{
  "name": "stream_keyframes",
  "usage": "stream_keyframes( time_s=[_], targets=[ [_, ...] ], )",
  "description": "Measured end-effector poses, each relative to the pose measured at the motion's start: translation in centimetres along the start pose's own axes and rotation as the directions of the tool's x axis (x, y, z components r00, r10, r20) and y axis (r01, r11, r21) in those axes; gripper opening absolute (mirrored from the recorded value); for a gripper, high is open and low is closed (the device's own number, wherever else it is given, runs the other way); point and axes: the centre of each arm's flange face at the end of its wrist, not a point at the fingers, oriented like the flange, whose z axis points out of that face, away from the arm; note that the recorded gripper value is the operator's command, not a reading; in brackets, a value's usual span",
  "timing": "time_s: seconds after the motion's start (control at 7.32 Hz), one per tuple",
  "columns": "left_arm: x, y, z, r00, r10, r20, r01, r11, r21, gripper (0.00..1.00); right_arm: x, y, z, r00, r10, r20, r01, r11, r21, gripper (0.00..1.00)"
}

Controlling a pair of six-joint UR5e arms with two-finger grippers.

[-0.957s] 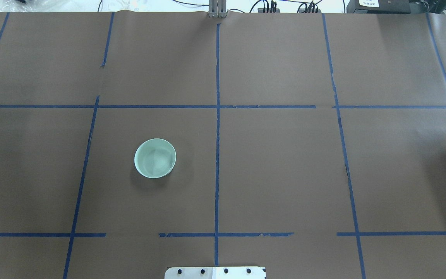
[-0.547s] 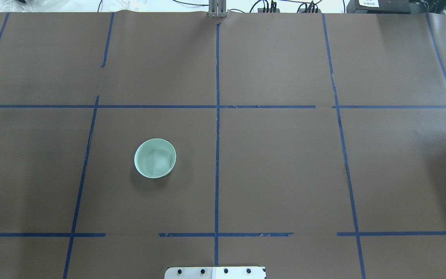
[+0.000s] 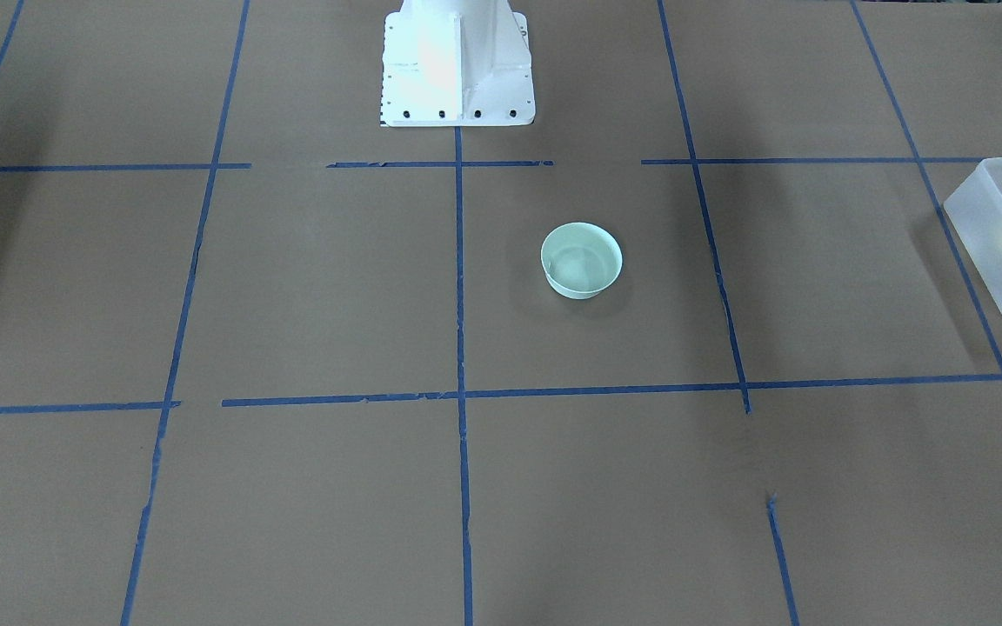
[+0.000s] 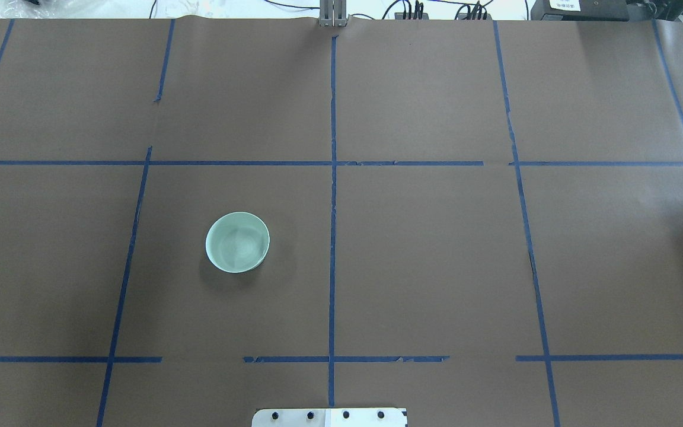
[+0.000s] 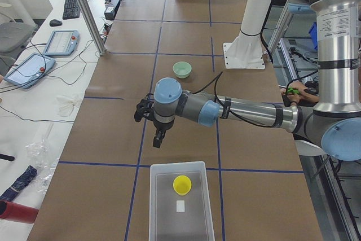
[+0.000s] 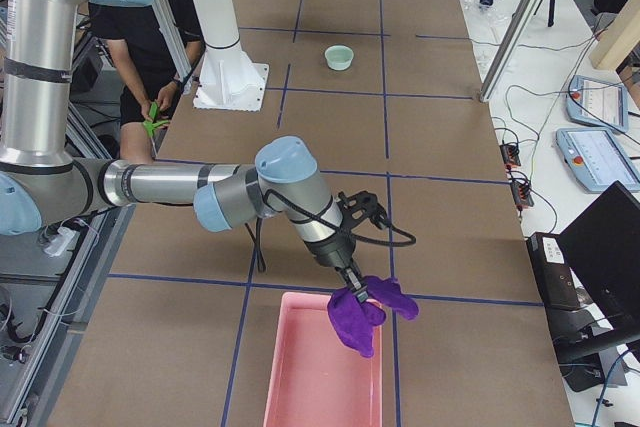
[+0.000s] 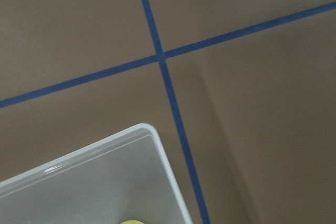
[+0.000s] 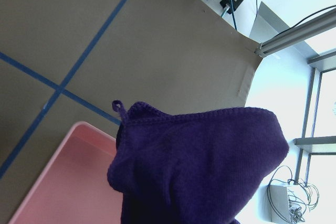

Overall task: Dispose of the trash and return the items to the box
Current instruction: 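Drop the cloth into the pink bin while left gripper releases the cup, then move the left gripper over the pale green bowl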

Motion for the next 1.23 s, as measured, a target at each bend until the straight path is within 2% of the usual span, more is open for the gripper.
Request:
stream_keyframes(
  time_s=[0.27, 0.41, 0.55, 0.82, 0.96, 1.23],
  targets=[
    [6.9, -2.0, -0.5, 0.999, -0.030, -0.045, 0.031, 0.999, 0.016, 1.00, 1.8, 4.3, 5.0, 0.998, 0.037, 0.045, -0.032, 0.995, -0.093, 0.00],
    [10.1, -3.1, -0.2, 0.997, -0.038, -0.071, 0.039, 0.999, 0.014, 1.00, 2.0, 6.2, 7.1, 0.996, 0.063, 0.067, -0.054, 0.990, -0.133, 0.05],
    [13.2, -3.8, 0.3, 0.994, -0.045, -0.101, 0.046, 0.999, 0.013, 1.00, 2.0, 7.5, 8.5, 0.992, 0.091, 0.088, -0.076, 0.984, -0.159, 0.99],
    [20.6, -4.9, 1.9, 0.980, -0.082, -0.181, 0.083, 0.997, -0.001, 1.00, 1.6, 8.5, 9.9, 0.975, 0.165, 0.146, -0.139, 0.975, -0.171, 1.00],
    [24.6, -5.6, 2.8, 0.971, -0.112, -0.210, 0.111, 0.994, -0.017, 1.00, 1.1, 8.2, 10.1, 0.956, 0.229, 0.185, -0.199, 0.966, -0.166, 1.00],
    [33.3, -6.1, 5.0, 0.954, -0.181, -0.239, 0.177, 0.983, -0.040, 1.00, -0.2, 5.3, 9.8, 0.888, 0.363, 0.281, -0.324, 0.929, -0.177, 1.00]
  ],
)
